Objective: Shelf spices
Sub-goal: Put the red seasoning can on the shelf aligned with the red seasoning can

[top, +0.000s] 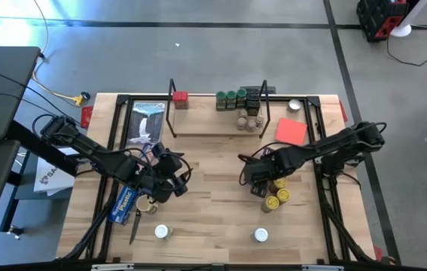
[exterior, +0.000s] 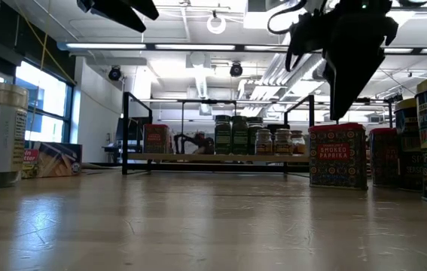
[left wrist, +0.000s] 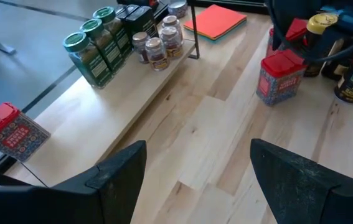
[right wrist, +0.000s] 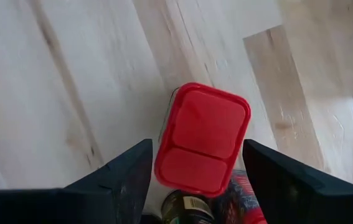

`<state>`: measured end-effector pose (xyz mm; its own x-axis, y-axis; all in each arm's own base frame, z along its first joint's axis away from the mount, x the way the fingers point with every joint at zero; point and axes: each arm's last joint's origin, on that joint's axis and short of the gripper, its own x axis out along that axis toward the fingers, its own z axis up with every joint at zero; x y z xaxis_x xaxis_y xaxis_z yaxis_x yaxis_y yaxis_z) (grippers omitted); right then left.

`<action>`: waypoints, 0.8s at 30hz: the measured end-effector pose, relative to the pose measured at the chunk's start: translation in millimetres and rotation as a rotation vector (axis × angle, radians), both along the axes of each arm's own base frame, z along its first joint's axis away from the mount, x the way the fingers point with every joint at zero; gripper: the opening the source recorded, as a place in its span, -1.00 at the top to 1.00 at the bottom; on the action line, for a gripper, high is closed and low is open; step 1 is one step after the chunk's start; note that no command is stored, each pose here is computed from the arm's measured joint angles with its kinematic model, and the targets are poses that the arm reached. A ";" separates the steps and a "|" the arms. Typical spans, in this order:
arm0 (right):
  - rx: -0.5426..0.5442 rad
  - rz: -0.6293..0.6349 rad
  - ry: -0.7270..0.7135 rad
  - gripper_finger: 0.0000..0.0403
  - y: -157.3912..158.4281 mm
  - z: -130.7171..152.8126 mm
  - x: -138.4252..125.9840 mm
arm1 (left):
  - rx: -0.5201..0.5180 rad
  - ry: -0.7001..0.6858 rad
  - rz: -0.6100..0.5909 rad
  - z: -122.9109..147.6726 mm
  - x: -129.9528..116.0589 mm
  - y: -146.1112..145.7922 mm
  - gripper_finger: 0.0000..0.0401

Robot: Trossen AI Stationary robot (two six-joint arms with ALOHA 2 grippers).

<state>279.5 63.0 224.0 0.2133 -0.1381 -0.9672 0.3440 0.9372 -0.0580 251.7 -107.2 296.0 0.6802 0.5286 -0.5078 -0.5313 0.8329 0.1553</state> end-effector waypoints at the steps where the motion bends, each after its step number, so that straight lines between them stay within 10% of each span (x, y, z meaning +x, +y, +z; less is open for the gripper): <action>1: -0.002 -0.006 0.008 -0.21 0.3 -3.2 1.8 | 0.000 0.000 0.000 0.0 0.0 0.0 -0.41; 24: 0.035 0.059 -0.027 -0.01 0.5 -18.3 30.2 | 0.000 -0.023 -0.003 1.1 -3.7 -6.2 -0.41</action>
<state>309.7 63.5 205.7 0.2458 -0.0907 -0.9651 0.2889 0.9572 -0.0164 248.0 -113.4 297.1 0.6932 0.5266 -0.4921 -0.5321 0.8344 0.1434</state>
